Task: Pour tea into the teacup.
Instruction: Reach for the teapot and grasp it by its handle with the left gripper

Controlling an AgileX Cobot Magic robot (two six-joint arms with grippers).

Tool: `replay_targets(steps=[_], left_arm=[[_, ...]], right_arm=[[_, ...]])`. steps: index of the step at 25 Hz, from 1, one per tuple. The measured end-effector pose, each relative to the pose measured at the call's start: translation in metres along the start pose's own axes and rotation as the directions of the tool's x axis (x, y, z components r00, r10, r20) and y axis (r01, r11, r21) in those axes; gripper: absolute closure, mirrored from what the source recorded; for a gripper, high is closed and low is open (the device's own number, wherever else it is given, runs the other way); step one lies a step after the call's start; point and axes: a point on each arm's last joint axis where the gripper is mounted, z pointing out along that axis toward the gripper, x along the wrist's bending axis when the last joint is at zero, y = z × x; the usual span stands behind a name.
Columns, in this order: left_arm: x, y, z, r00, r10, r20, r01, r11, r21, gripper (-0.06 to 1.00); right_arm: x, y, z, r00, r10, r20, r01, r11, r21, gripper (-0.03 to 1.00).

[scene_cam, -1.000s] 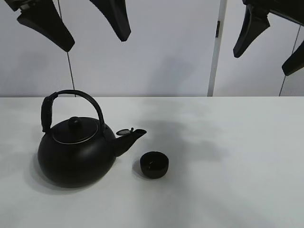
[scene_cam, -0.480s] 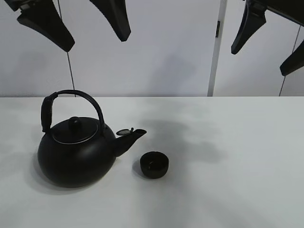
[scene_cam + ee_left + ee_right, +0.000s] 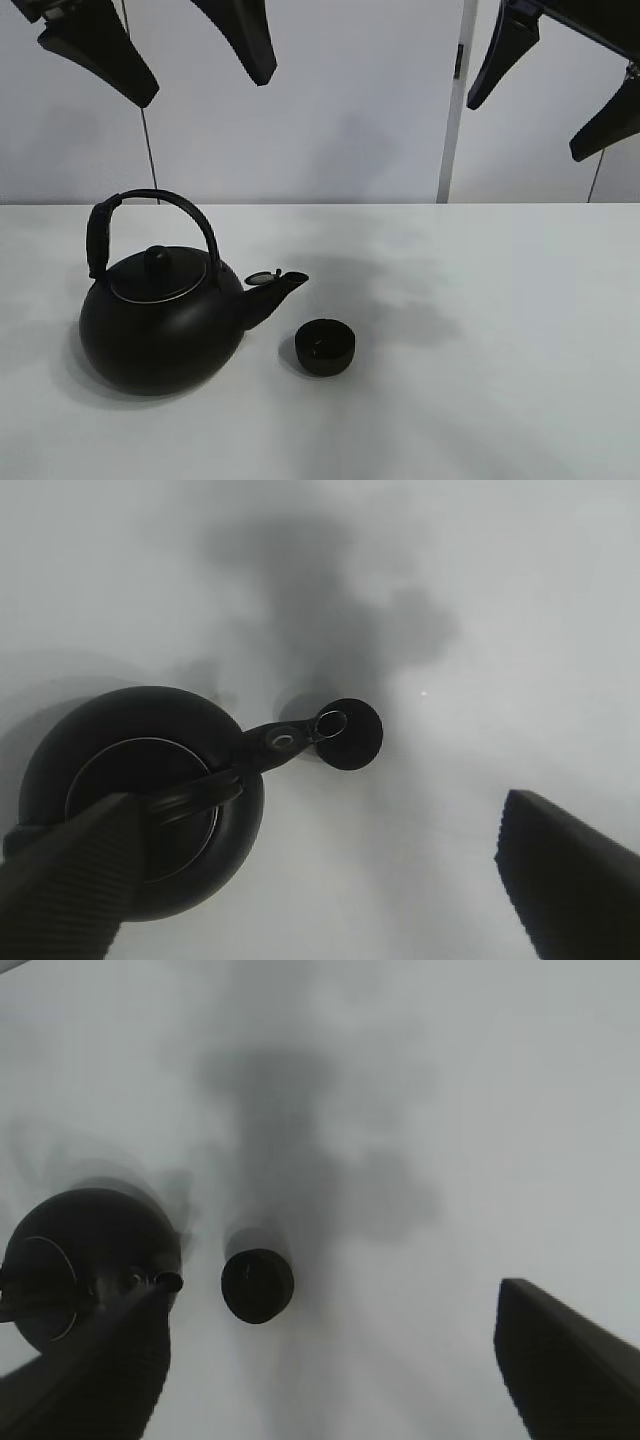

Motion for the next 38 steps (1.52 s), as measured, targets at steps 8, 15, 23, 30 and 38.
replay_targets(steps=[8, 15, 23, 30, 38], left_arm=[[0.000, 0.000, 0.000, 1.000, 0.000, 0.000, 0.000, 1.000, 0.000, 0.25], [0.000, 0.000, 0.000, 1.000, 0.017, 0.000, -0.017, 1.000, -0.002, 0.25], [0.003, 0.008, -0.004, 0.995, 0.092, -0.049, -0.096, 0.991, -0.089, 0.28], [0.008, -0.007, -0.032, 0.985, 0.133, -0.111, -0.162, 0.937, -0.310, 0.29], [0.030, -0.086, -0.029, 0.940, 0.251, -0.233, -0.337, 0.793, -0.507, 0.29]], right_arm=[[0.000, -0.004, 0.017, 1.000, 0.001, 0.014, -0.002, 0.999, 0.050, 0.36], [0.000, -0.004, 0.018, 1.000, 0.002, 0.015, -0.003, 0.999, 0.048, 0.36], [0.000, -0.004, 0.018, 1.000, 0.008, 0.013, -0.008, 0.999, 0.040, 0.36], [0.001, 0.005, 0.018, 1.000, 0.014, -0.003, -0.014, 0.999, -0.048, 0.36], [0.004, 0.016, 0.016, 0.999, 0.013, -0.030, -0.019, 0.984, -0.177, 0.36]])
